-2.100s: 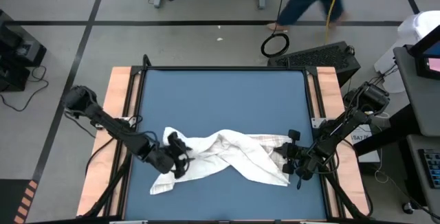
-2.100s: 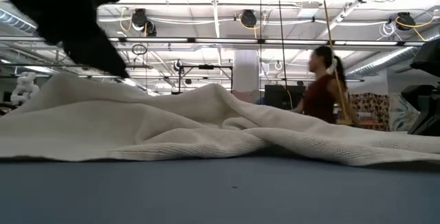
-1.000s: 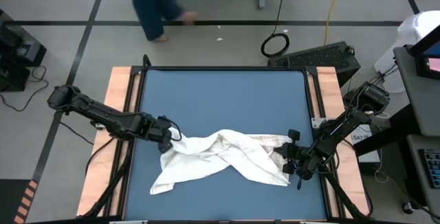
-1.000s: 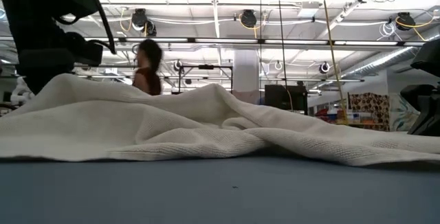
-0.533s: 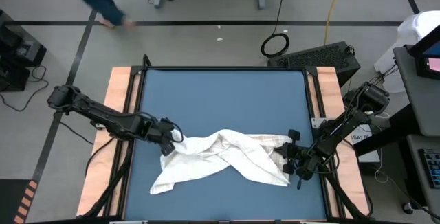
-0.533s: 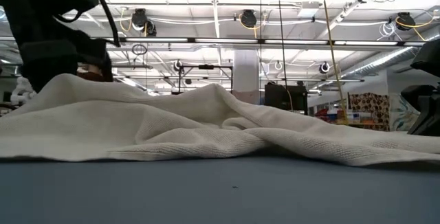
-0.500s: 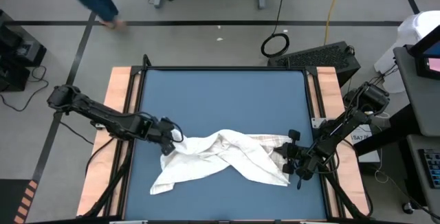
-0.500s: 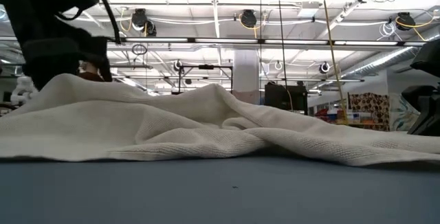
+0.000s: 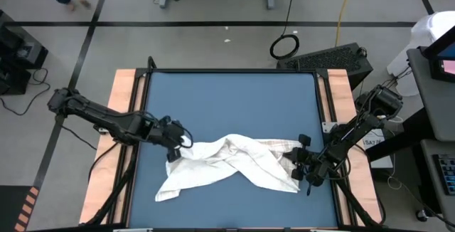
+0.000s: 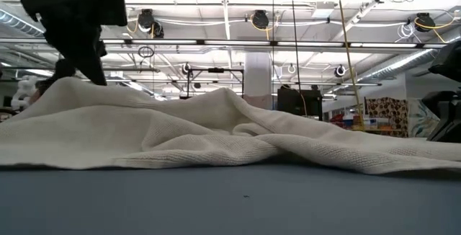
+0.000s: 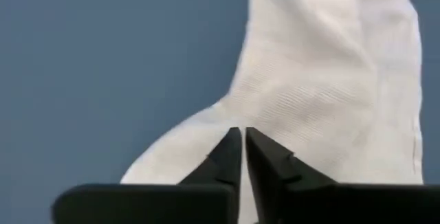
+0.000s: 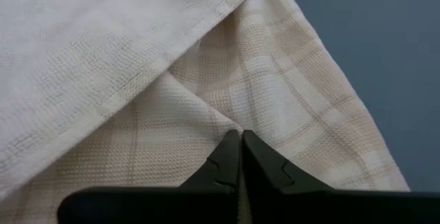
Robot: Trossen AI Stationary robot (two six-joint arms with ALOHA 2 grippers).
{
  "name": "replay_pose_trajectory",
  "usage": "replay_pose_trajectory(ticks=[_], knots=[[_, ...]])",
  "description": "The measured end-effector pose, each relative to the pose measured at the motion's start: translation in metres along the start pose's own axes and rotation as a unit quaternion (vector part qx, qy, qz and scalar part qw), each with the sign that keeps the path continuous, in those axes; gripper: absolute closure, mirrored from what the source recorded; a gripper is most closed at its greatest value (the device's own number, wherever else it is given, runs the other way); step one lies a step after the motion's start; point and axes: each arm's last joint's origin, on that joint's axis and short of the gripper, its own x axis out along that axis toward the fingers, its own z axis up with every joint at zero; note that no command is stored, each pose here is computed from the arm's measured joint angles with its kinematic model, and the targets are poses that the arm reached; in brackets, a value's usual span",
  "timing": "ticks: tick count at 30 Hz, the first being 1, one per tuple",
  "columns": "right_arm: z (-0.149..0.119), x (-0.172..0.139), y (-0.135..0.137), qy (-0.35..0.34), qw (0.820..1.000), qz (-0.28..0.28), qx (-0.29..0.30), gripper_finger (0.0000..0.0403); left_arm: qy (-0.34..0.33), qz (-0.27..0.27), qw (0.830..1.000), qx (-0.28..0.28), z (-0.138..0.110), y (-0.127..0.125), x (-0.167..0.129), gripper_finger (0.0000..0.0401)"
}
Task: Roll towel into tight, uniform cylinder
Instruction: Roll the white towel
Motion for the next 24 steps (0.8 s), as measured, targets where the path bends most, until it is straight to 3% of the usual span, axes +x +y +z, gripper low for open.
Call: replay_pose_trajectory(ticks=[9, 12, 15, 19, 21, 24], knots=[[0.0, 0.0, 0.0, 0.004, 1.0, 0.003, -0.007, 0.0397, 0.044, 0.015, 0.99, 0.133, 0.009, 0.005, 0.033, 0.0193], [0.0, 0.0, 0.0, 0.005, 1.0, 0.005, -0.005, 0.0397, 0.074, -0.018, 0.977, 0.199, 0.008, 0.0, 0.047, 0.017], [0.0, 0.0, 0.001, 0.004, 1.0, 0.005, 0.0, 0.0397, 0.094, -0.067, 0.968, 0.222, 0.006, -0.006, 0.061, 0.0205], [0.0, 0.0, 0.001, 0.005, 1.0, 0.006, 0.002, 0.0397, 0.11, -0.072, 0.964, 0.233, 0.003, -0.011, 0.072, 0.0323], [0.0, 0.0, 0.001, 0.005, 1.0, 0.006, 0.002, 0.0397, 0.11, -0.044, 0.969, 0.215, 0.003, -0.009, 0.073, 0.0379], [0.0, 0.0, 0.001, 0.004, 1.0, 0.006, 0.003, 0.0397, 0.092, 0.03, 0.976, 0.197, 0.004, -0.003, 0.065, 0.0387]])
